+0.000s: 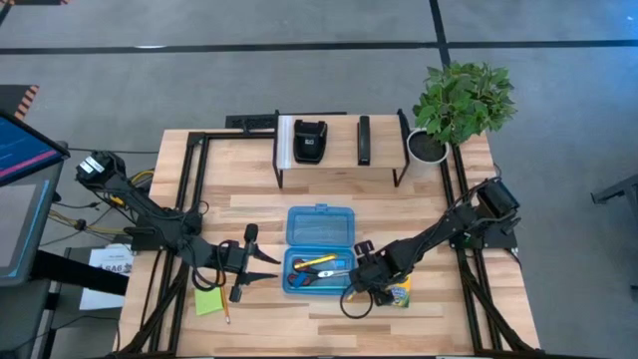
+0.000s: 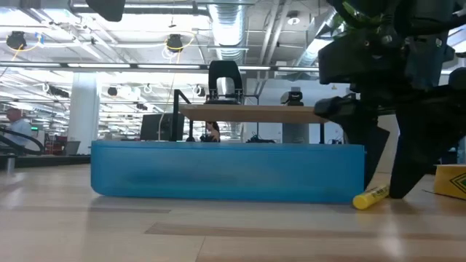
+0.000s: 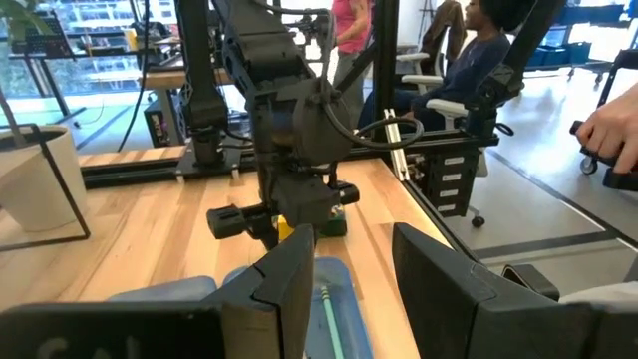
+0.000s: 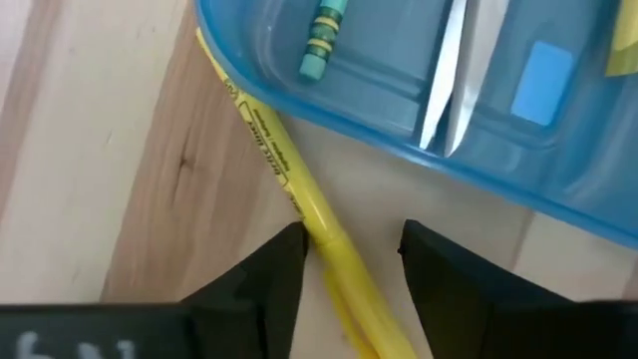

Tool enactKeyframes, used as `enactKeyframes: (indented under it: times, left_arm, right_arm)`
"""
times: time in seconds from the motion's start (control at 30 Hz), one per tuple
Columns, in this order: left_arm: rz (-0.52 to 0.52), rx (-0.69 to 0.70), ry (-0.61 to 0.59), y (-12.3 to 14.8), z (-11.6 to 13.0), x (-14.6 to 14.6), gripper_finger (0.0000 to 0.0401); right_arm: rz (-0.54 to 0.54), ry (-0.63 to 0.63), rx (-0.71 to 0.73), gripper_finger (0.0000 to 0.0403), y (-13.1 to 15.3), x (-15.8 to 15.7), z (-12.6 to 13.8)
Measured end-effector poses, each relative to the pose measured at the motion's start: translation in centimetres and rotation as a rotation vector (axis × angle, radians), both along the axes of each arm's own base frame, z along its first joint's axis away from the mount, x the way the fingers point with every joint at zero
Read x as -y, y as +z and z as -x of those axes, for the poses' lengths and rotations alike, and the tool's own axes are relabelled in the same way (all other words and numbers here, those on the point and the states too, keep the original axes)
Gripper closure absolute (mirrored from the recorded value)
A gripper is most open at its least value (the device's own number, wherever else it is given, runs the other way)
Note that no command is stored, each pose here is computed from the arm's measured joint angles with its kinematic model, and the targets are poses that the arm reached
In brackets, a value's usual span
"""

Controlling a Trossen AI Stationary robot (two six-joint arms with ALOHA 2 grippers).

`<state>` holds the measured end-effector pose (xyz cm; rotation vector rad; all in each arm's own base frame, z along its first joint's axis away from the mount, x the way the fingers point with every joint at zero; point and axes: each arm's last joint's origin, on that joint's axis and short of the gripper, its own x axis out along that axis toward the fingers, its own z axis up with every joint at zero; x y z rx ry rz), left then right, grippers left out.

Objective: Pack school essentials
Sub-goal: Put the yellow pen into the supply box

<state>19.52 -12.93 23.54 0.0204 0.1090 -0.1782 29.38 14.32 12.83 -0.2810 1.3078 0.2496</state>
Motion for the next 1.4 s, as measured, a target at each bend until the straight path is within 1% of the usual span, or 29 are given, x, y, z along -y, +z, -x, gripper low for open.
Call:
enactKeyframes:
  times: [0.33,0.5,0.6,0.8,0.97,1.03,1.1,1.17,1.23,1.3,1.4]
  left_arm:
    - [0.008,-0.001,0.0,0.0,0.0,0.0,0.0274]
    - [0.013,-0.002,0.001,0.0,0.0,0.0,0.0274]
    - [0.021,-0.003,0.002,0.0,0.0,0.0,0.0274]
    - [0.045,-0.009,-0.005,0.0,0.0,0.0,0.0274]
    - [0.031,-0.005,-0.006,0.0,0.0,0.0,0.0274]
    - [0.031,-0.004,-0.005,0.0,0.0,0.0,0.0274]
    - [0.029,-0.003,-0.004,0.0,0.0,0.0,0.0274]
    - [0.033,0.003,0.001,0.1,0.0,0.0,0.0274]
    - [0.035,0.005,0.002,0.1,0.0,0.0,0.0274]
    - [0.035,0.004,0.002,0.1,0.0,0.0,0.0274]
    - [0.032,0.0,0.002,0.1,0.0,0.0,0.0274]
  right_arm:
    - [-0.002,0.03,-0.028,0.034,0.2,-0.4,0.5]
    - [0.02,0.083,-0.07,0.0383,1.3,-1.0,0.3]
    - [0.034,0.085,-0.105,0.0387,2.5,-1.2,0.0]
    - [0.036,0.083,-0.104,0.0372,5.2,-1.7,-1.0]
    - [0.001,0.12,0.0,0.0378,7.7,-2.3,-2.5]
    - [-0.019,0.119,0.076,0.0378,8.6,-2.3,-3.6]
    - [-0.041,0.074,0.16,0.0376,9.2,-1.6,-4.8]
    - [-0.064,0.002,0.233,0.0375,9.6,-0.4,-6.0]
    - [-0.088,-0.081,0.275,0.0376,9.6,1.1,-7.2]
    - [-0.092,-0.136,0.27,0.0378,9.4,2.5,-7.7]
    - [-0.099,-0.169,0.241,0.0377,8.3,3.9,-8.5]
